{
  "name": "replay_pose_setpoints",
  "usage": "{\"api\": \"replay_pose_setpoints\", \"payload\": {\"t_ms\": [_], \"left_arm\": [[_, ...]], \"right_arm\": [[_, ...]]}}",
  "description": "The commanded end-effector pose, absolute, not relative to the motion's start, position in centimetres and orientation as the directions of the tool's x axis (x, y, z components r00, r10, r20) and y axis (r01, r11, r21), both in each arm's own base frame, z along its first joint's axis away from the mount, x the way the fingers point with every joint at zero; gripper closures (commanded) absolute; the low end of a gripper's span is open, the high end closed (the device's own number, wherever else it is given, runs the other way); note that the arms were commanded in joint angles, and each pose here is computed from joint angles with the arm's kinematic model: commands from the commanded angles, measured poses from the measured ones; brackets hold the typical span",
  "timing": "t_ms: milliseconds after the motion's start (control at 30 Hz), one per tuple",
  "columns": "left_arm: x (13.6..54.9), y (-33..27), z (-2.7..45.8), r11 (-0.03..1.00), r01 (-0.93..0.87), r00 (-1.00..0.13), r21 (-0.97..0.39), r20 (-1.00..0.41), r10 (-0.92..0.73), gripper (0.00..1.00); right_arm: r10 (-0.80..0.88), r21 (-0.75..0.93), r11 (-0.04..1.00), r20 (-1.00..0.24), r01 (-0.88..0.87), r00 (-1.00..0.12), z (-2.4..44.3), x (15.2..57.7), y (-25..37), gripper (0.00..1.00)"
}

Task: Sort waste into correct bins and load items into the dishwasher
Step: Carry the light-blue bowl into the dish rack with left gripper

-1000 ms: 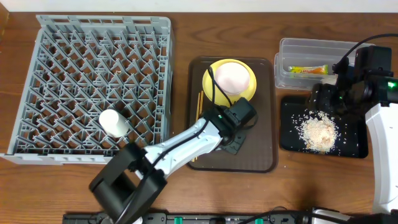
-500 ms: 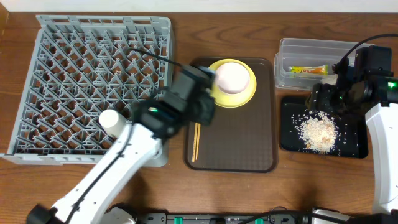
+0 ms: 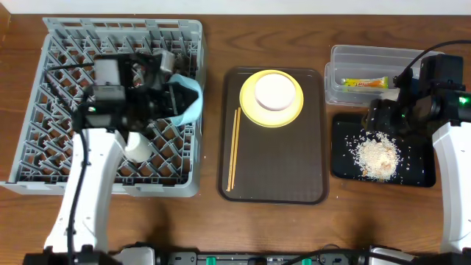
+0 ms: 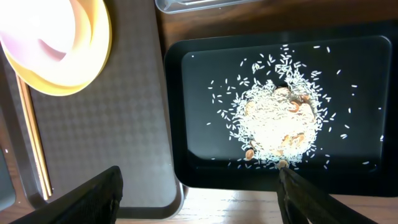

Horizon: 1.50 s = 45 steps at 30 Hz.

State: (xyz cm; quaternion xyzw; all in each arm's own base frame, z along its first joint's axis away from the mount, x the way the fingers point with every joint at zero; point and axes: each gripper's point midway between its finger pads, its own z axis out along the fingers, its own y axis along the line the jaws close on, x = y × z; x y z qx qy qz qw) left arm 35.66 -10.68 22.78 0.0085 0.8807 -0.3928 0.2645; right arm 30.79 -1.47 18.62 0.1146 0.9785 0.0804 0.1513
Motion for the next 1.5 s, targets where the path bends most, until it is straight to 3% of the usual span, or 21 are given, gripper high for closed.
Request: {"api": "replay_pose_setpoints", "payload": {"t_ms": [0, 300, 733, 967, 1067, 1133, 1267, 1467], "left_arm": [[35.8, -10.7, 25.0, 0.519, 0.302, -0.865, -0.800, -0.458, -0.202, 0.92], [38.2, -5.5, 22.9, 0.349, 0.212, -0.885, -0.913, -0.331, -0.328, 0.92], [39.9, -0.4, 17.4, 0.237, 0.043, -0.884, -0.970, -0.148, -0.444, 0.92], [39.9, 2.8, 16.9, 0.245, 0.012, -0.846, -0.969, -0.140, -0.514, 0.92], [39.8, 4.2, 15.6, 0.295, -0.056, -0.828, -0.954, -0.121, -0.548, 0.91], [39.5, 4.7, 14.5, 0.329, -0.115, -0.820, -0.937, -0.097, -0.563, 0.85], [39.0, 5.0, 13.2, 0.373, -0.178, -0.818, -0.911, -0.073, -0.571, 0.85], [38.9, 4.9, 13.1, 0.370, -0.181, -0.820, -0.911, -0.068, -0.568, 0.84]], "right_arm": [[0.266, 0.195, 0.957, -0.298, 0.214, -0.917, 19.3, 30.8, -1.9, 0.23], [0.266, 0.195, 0.957, -0.298, 0.214, -0.917, 19.3, 30.8, -1.9, 0.23], [0.266, 0.194, 0.957, -0.294, 0.215, -0.918, 19.3, 30.7, -1.8, 0.23], [0.266, 0.194, 0.957, -0.294, 0.215, -0.918, 19.3, 30.7, -1.8, 0.23], [0.266, 0.194, 0.957, -0.294, 0.215, -0.918, 19.3, 30.7, -1.9, 0.23], [0.266, 0.194, 0.957, -0.294, 0.215, -0.918, 19.3, 30.7, -1.8, 0.23], [0.266, 0.194, 0.957, -0.293, 0.215, -0.918, 19.3, 30.7, -1.8, 0.23], [0.266, 0.194, 0.957, -0.291, 0.216, -0.919, 19.3, 30.6, -1.8, 0.23]]}}
